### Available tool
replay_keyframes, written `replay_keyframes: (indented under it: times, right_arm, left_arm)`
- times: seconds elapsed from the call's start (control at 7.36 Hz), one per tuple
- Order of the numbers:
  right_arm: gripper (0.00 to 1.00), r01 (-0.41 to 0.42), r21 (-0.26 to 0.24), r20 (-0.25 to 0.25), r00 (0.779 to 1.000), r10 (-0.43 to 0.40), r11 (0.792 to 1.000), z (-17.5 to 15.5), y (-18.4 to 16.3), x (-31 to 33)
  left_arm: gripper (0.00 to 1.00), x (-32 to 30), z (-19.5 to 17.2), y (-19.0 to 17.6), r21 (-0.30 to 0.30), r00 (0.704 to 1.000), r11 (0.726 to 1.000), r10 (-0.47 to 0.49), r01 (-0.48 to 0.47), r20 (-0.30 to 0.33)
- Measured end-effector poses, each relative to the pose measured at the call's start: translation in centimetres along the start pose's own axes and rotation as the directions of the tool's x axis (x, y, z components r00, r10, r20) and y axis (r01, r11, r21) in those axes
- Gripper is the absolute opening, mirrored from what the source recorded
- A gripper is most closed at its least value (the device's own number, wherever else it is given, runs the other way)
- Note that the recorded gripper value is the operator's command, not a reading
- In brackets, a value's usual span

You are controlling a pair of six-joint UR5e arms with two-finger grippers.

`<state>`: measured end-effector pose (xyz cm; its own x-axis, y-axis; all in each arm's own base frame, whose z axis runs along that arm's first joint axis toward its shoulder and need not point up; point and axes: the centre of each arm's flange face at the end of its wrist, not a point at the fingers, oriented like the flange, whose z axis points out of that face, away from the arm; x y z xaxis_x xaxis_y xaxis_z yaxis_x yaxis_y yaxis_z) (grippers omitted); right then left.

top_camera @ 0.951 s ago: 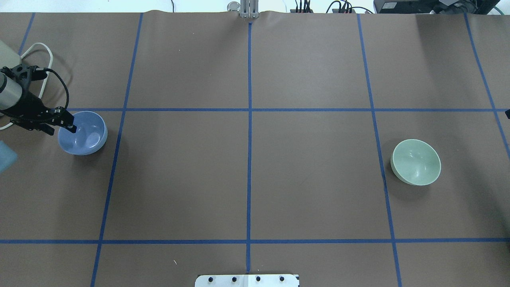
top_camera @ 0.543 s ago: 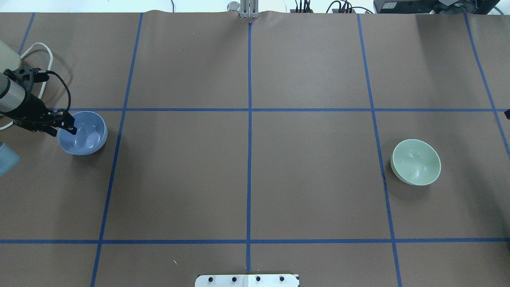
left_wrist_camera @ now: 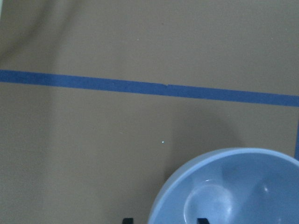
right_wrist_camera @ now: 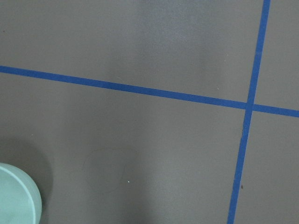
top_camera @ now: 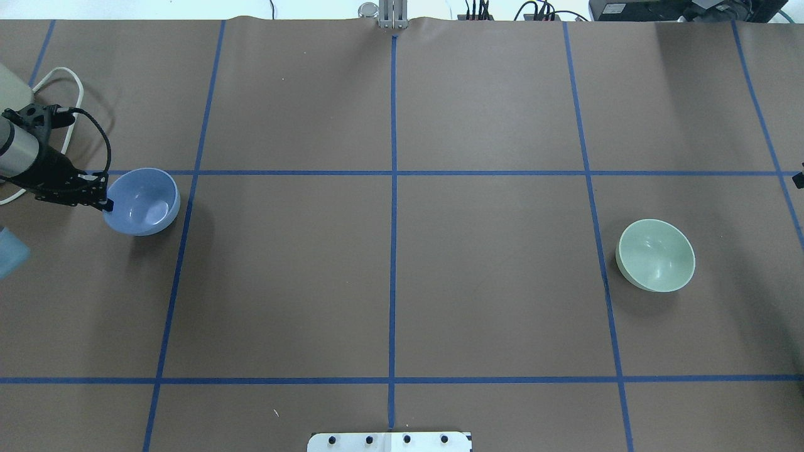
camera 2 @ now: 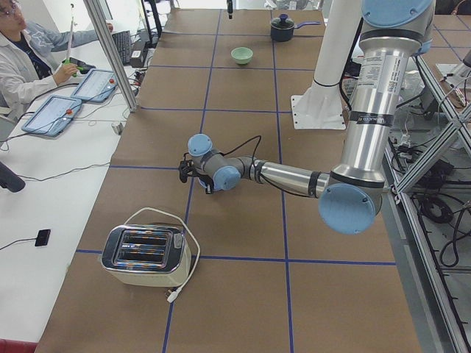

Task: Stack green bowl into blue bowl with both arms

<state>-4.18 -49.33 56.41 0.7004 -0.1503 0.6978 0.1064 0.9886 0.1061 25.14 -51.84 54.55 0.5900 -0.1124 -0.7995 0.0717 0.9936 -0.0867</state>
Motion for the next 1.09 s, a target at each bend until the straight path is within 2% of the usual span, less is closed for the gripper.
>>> replay_keyframes:
  times: [0.54, 1.09]
  right_arm:
    - [1.00, 0.009, 0.008, 0.001, 1.000, -0.009, 1.000, 0.1, 0.0, -0.1]
    - [1.00, 0.010, 0.008, -0.001, 1.000, -0.010, 1.000, 0.1, 0.0, -0.1]
  left_arm:
    - [0.04, 0.5, -0.6, 0.1, 0.018, 1.000, 1.000, -0.001, 0.002, -0.006]
    - [0.03, 6.5, -4.0, 0.1, 0.009, 0.993, 0.996, -0.084, 0.085, -0.080]
